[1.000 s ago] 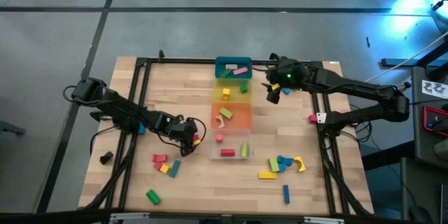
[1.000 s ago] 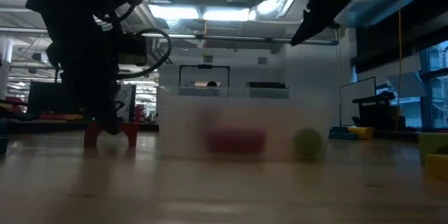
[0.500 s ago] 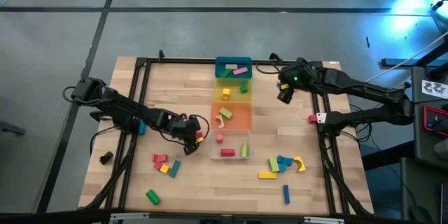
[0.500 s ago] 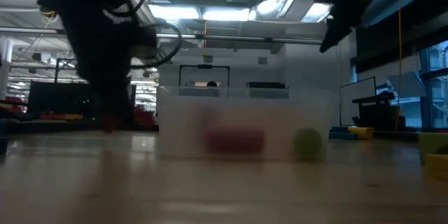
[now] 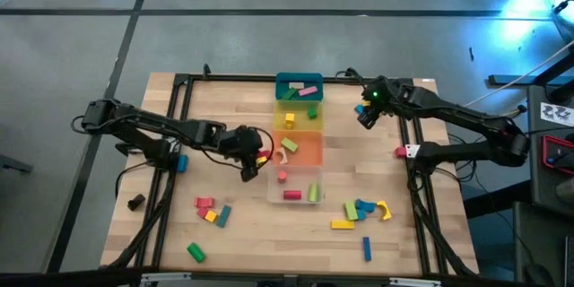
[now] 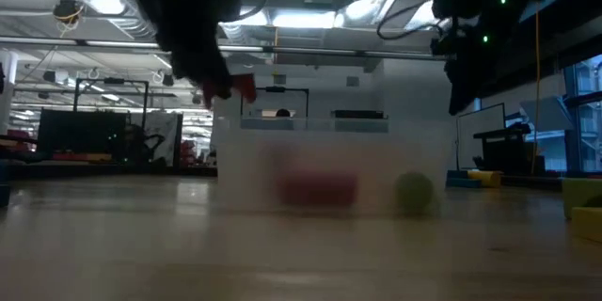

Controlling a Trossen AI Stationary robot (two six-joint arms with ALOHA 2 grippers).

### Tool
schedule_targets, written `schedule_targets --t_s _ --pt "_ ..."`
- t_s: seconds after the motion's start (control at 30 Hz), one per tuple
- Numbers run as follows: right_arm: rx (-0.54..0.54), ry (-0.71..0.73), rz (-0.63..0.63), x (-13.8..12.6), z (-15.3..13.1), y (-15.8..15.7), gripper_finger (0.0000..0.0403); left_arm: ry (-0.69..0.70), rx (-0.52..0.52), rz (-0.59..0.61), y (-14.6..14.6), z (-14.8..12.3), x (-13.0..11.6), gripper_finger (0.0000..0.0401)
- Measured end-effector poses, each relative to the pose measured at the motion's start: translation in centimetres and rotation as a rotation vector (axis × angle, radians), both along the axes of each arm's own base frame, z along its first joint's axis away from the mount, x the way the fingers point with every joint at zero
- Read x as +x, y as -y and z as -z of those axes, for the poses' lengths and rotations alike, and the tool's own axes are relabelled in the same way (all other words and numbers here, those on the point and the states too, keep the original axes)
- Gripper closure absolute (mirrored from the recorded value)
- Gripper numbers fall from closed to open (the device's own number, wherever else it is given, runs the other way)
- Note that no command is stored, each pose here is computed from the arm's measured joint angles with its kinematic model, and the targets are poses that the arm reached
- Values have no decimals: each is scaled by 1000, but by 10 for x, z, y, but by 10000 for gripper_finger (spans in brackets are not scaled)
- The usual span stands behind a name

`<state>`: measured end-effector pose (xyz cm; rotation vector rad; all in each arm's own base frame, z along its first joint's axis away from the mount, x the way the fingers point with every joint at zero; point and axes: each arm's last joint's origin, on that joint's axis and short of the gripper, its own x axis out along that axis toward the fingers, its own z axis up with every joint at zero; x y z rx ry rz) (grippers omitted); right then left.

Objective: Sort blocks by size
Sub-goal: Put the red arch block into the orange bin, then put the blue rectangular block into the blue bin

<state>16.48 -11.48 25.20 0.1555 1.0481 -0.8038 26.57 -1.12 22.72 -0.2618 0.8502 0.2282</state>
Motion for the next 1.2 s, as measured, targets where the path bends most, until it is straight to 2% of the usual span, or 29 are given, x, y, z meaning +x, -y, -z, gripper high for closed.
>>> schedule_targets --t_s 0.13,0.4,0.63,0.83,1.03,1.2 --pt "40 76 -8 -1 21 6 178 91 28 -18 -12 -5 9 284" --pt "23 142 42 -4 56 5 178 253 115 6 -27 -2 36 274" --pt "-23 102 195 -13 69 4 178 274 164 40 -30 20 56 272" --pt "4 93 188 -15 76 1 178 253 159 38 -30 36 64 267" --pt "59 81 178 -15 85 0 178 230 158 37 -30 44 67 229" --pt "75 83 296 -13 95 3 178 227 159 38 -30 45 67 203"
